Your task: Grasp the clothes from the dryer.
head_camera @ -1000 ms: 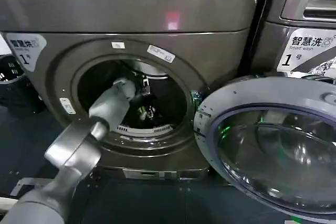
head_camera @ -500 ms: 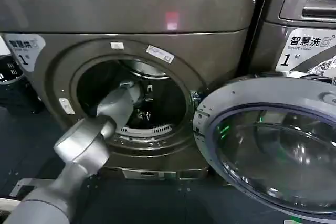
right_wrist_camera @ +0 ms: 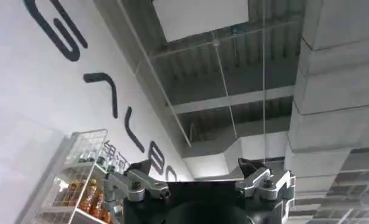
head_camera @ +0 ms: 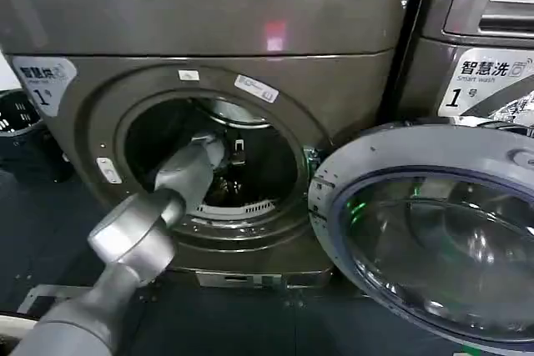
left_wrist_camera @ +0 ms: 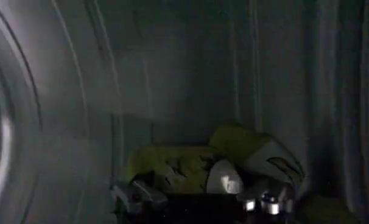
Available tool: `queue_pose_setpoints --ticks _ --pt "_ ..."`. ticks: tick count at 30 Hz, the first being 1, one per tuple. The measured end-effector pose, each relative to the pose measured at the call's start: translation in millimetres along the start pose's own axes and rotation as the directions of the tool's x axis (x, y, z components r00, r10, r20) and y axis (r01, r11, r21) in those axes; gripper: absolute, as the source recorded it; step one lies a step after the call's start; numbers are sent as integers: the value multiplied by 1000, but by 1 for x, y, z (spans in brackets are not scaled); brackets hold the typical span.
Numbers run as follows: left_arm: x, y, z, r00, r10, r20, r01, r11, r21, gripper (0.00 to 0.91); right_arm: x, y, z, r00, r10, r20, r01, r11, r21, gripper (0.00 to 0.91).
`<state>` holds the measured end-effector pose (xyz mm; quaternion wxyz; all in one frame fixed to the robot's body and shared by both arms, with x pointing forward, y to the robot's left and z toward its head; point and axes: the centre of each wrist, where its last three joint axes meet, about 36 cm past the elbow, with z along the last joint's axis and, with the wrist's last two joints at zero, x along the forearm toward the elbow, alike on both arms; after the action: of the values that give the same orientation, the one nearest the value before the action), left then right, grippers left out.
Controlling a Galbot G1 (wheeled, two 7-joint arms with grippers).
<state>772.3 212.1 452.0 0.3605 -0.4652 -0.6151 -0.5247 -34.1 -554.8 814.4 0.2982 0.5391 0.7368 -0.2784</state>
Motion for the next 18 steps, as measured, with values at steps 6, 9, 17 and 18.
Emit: queue_pose_setpoints --ticks 6,9,17,18 --pt "7 5 3 999 18 31 -18 1000 -6 0 0 -1 1 1000 5 -1 -5 1000 -1 907" --pt "11 8 2 999 20 45 -19 1000 -11 0 0 -1 2 1000 5 1 -5 1000 -4 907" --pt "14 10 3 997 22 78 -21 1000 -12 0 -1 0 2 1000 5 3 -5 1000 -6 907" --pt "15 11 3 996 22 81 -21 1000 -12 0 -1 0 2 1000 5 3 -5 1000 -6 907"
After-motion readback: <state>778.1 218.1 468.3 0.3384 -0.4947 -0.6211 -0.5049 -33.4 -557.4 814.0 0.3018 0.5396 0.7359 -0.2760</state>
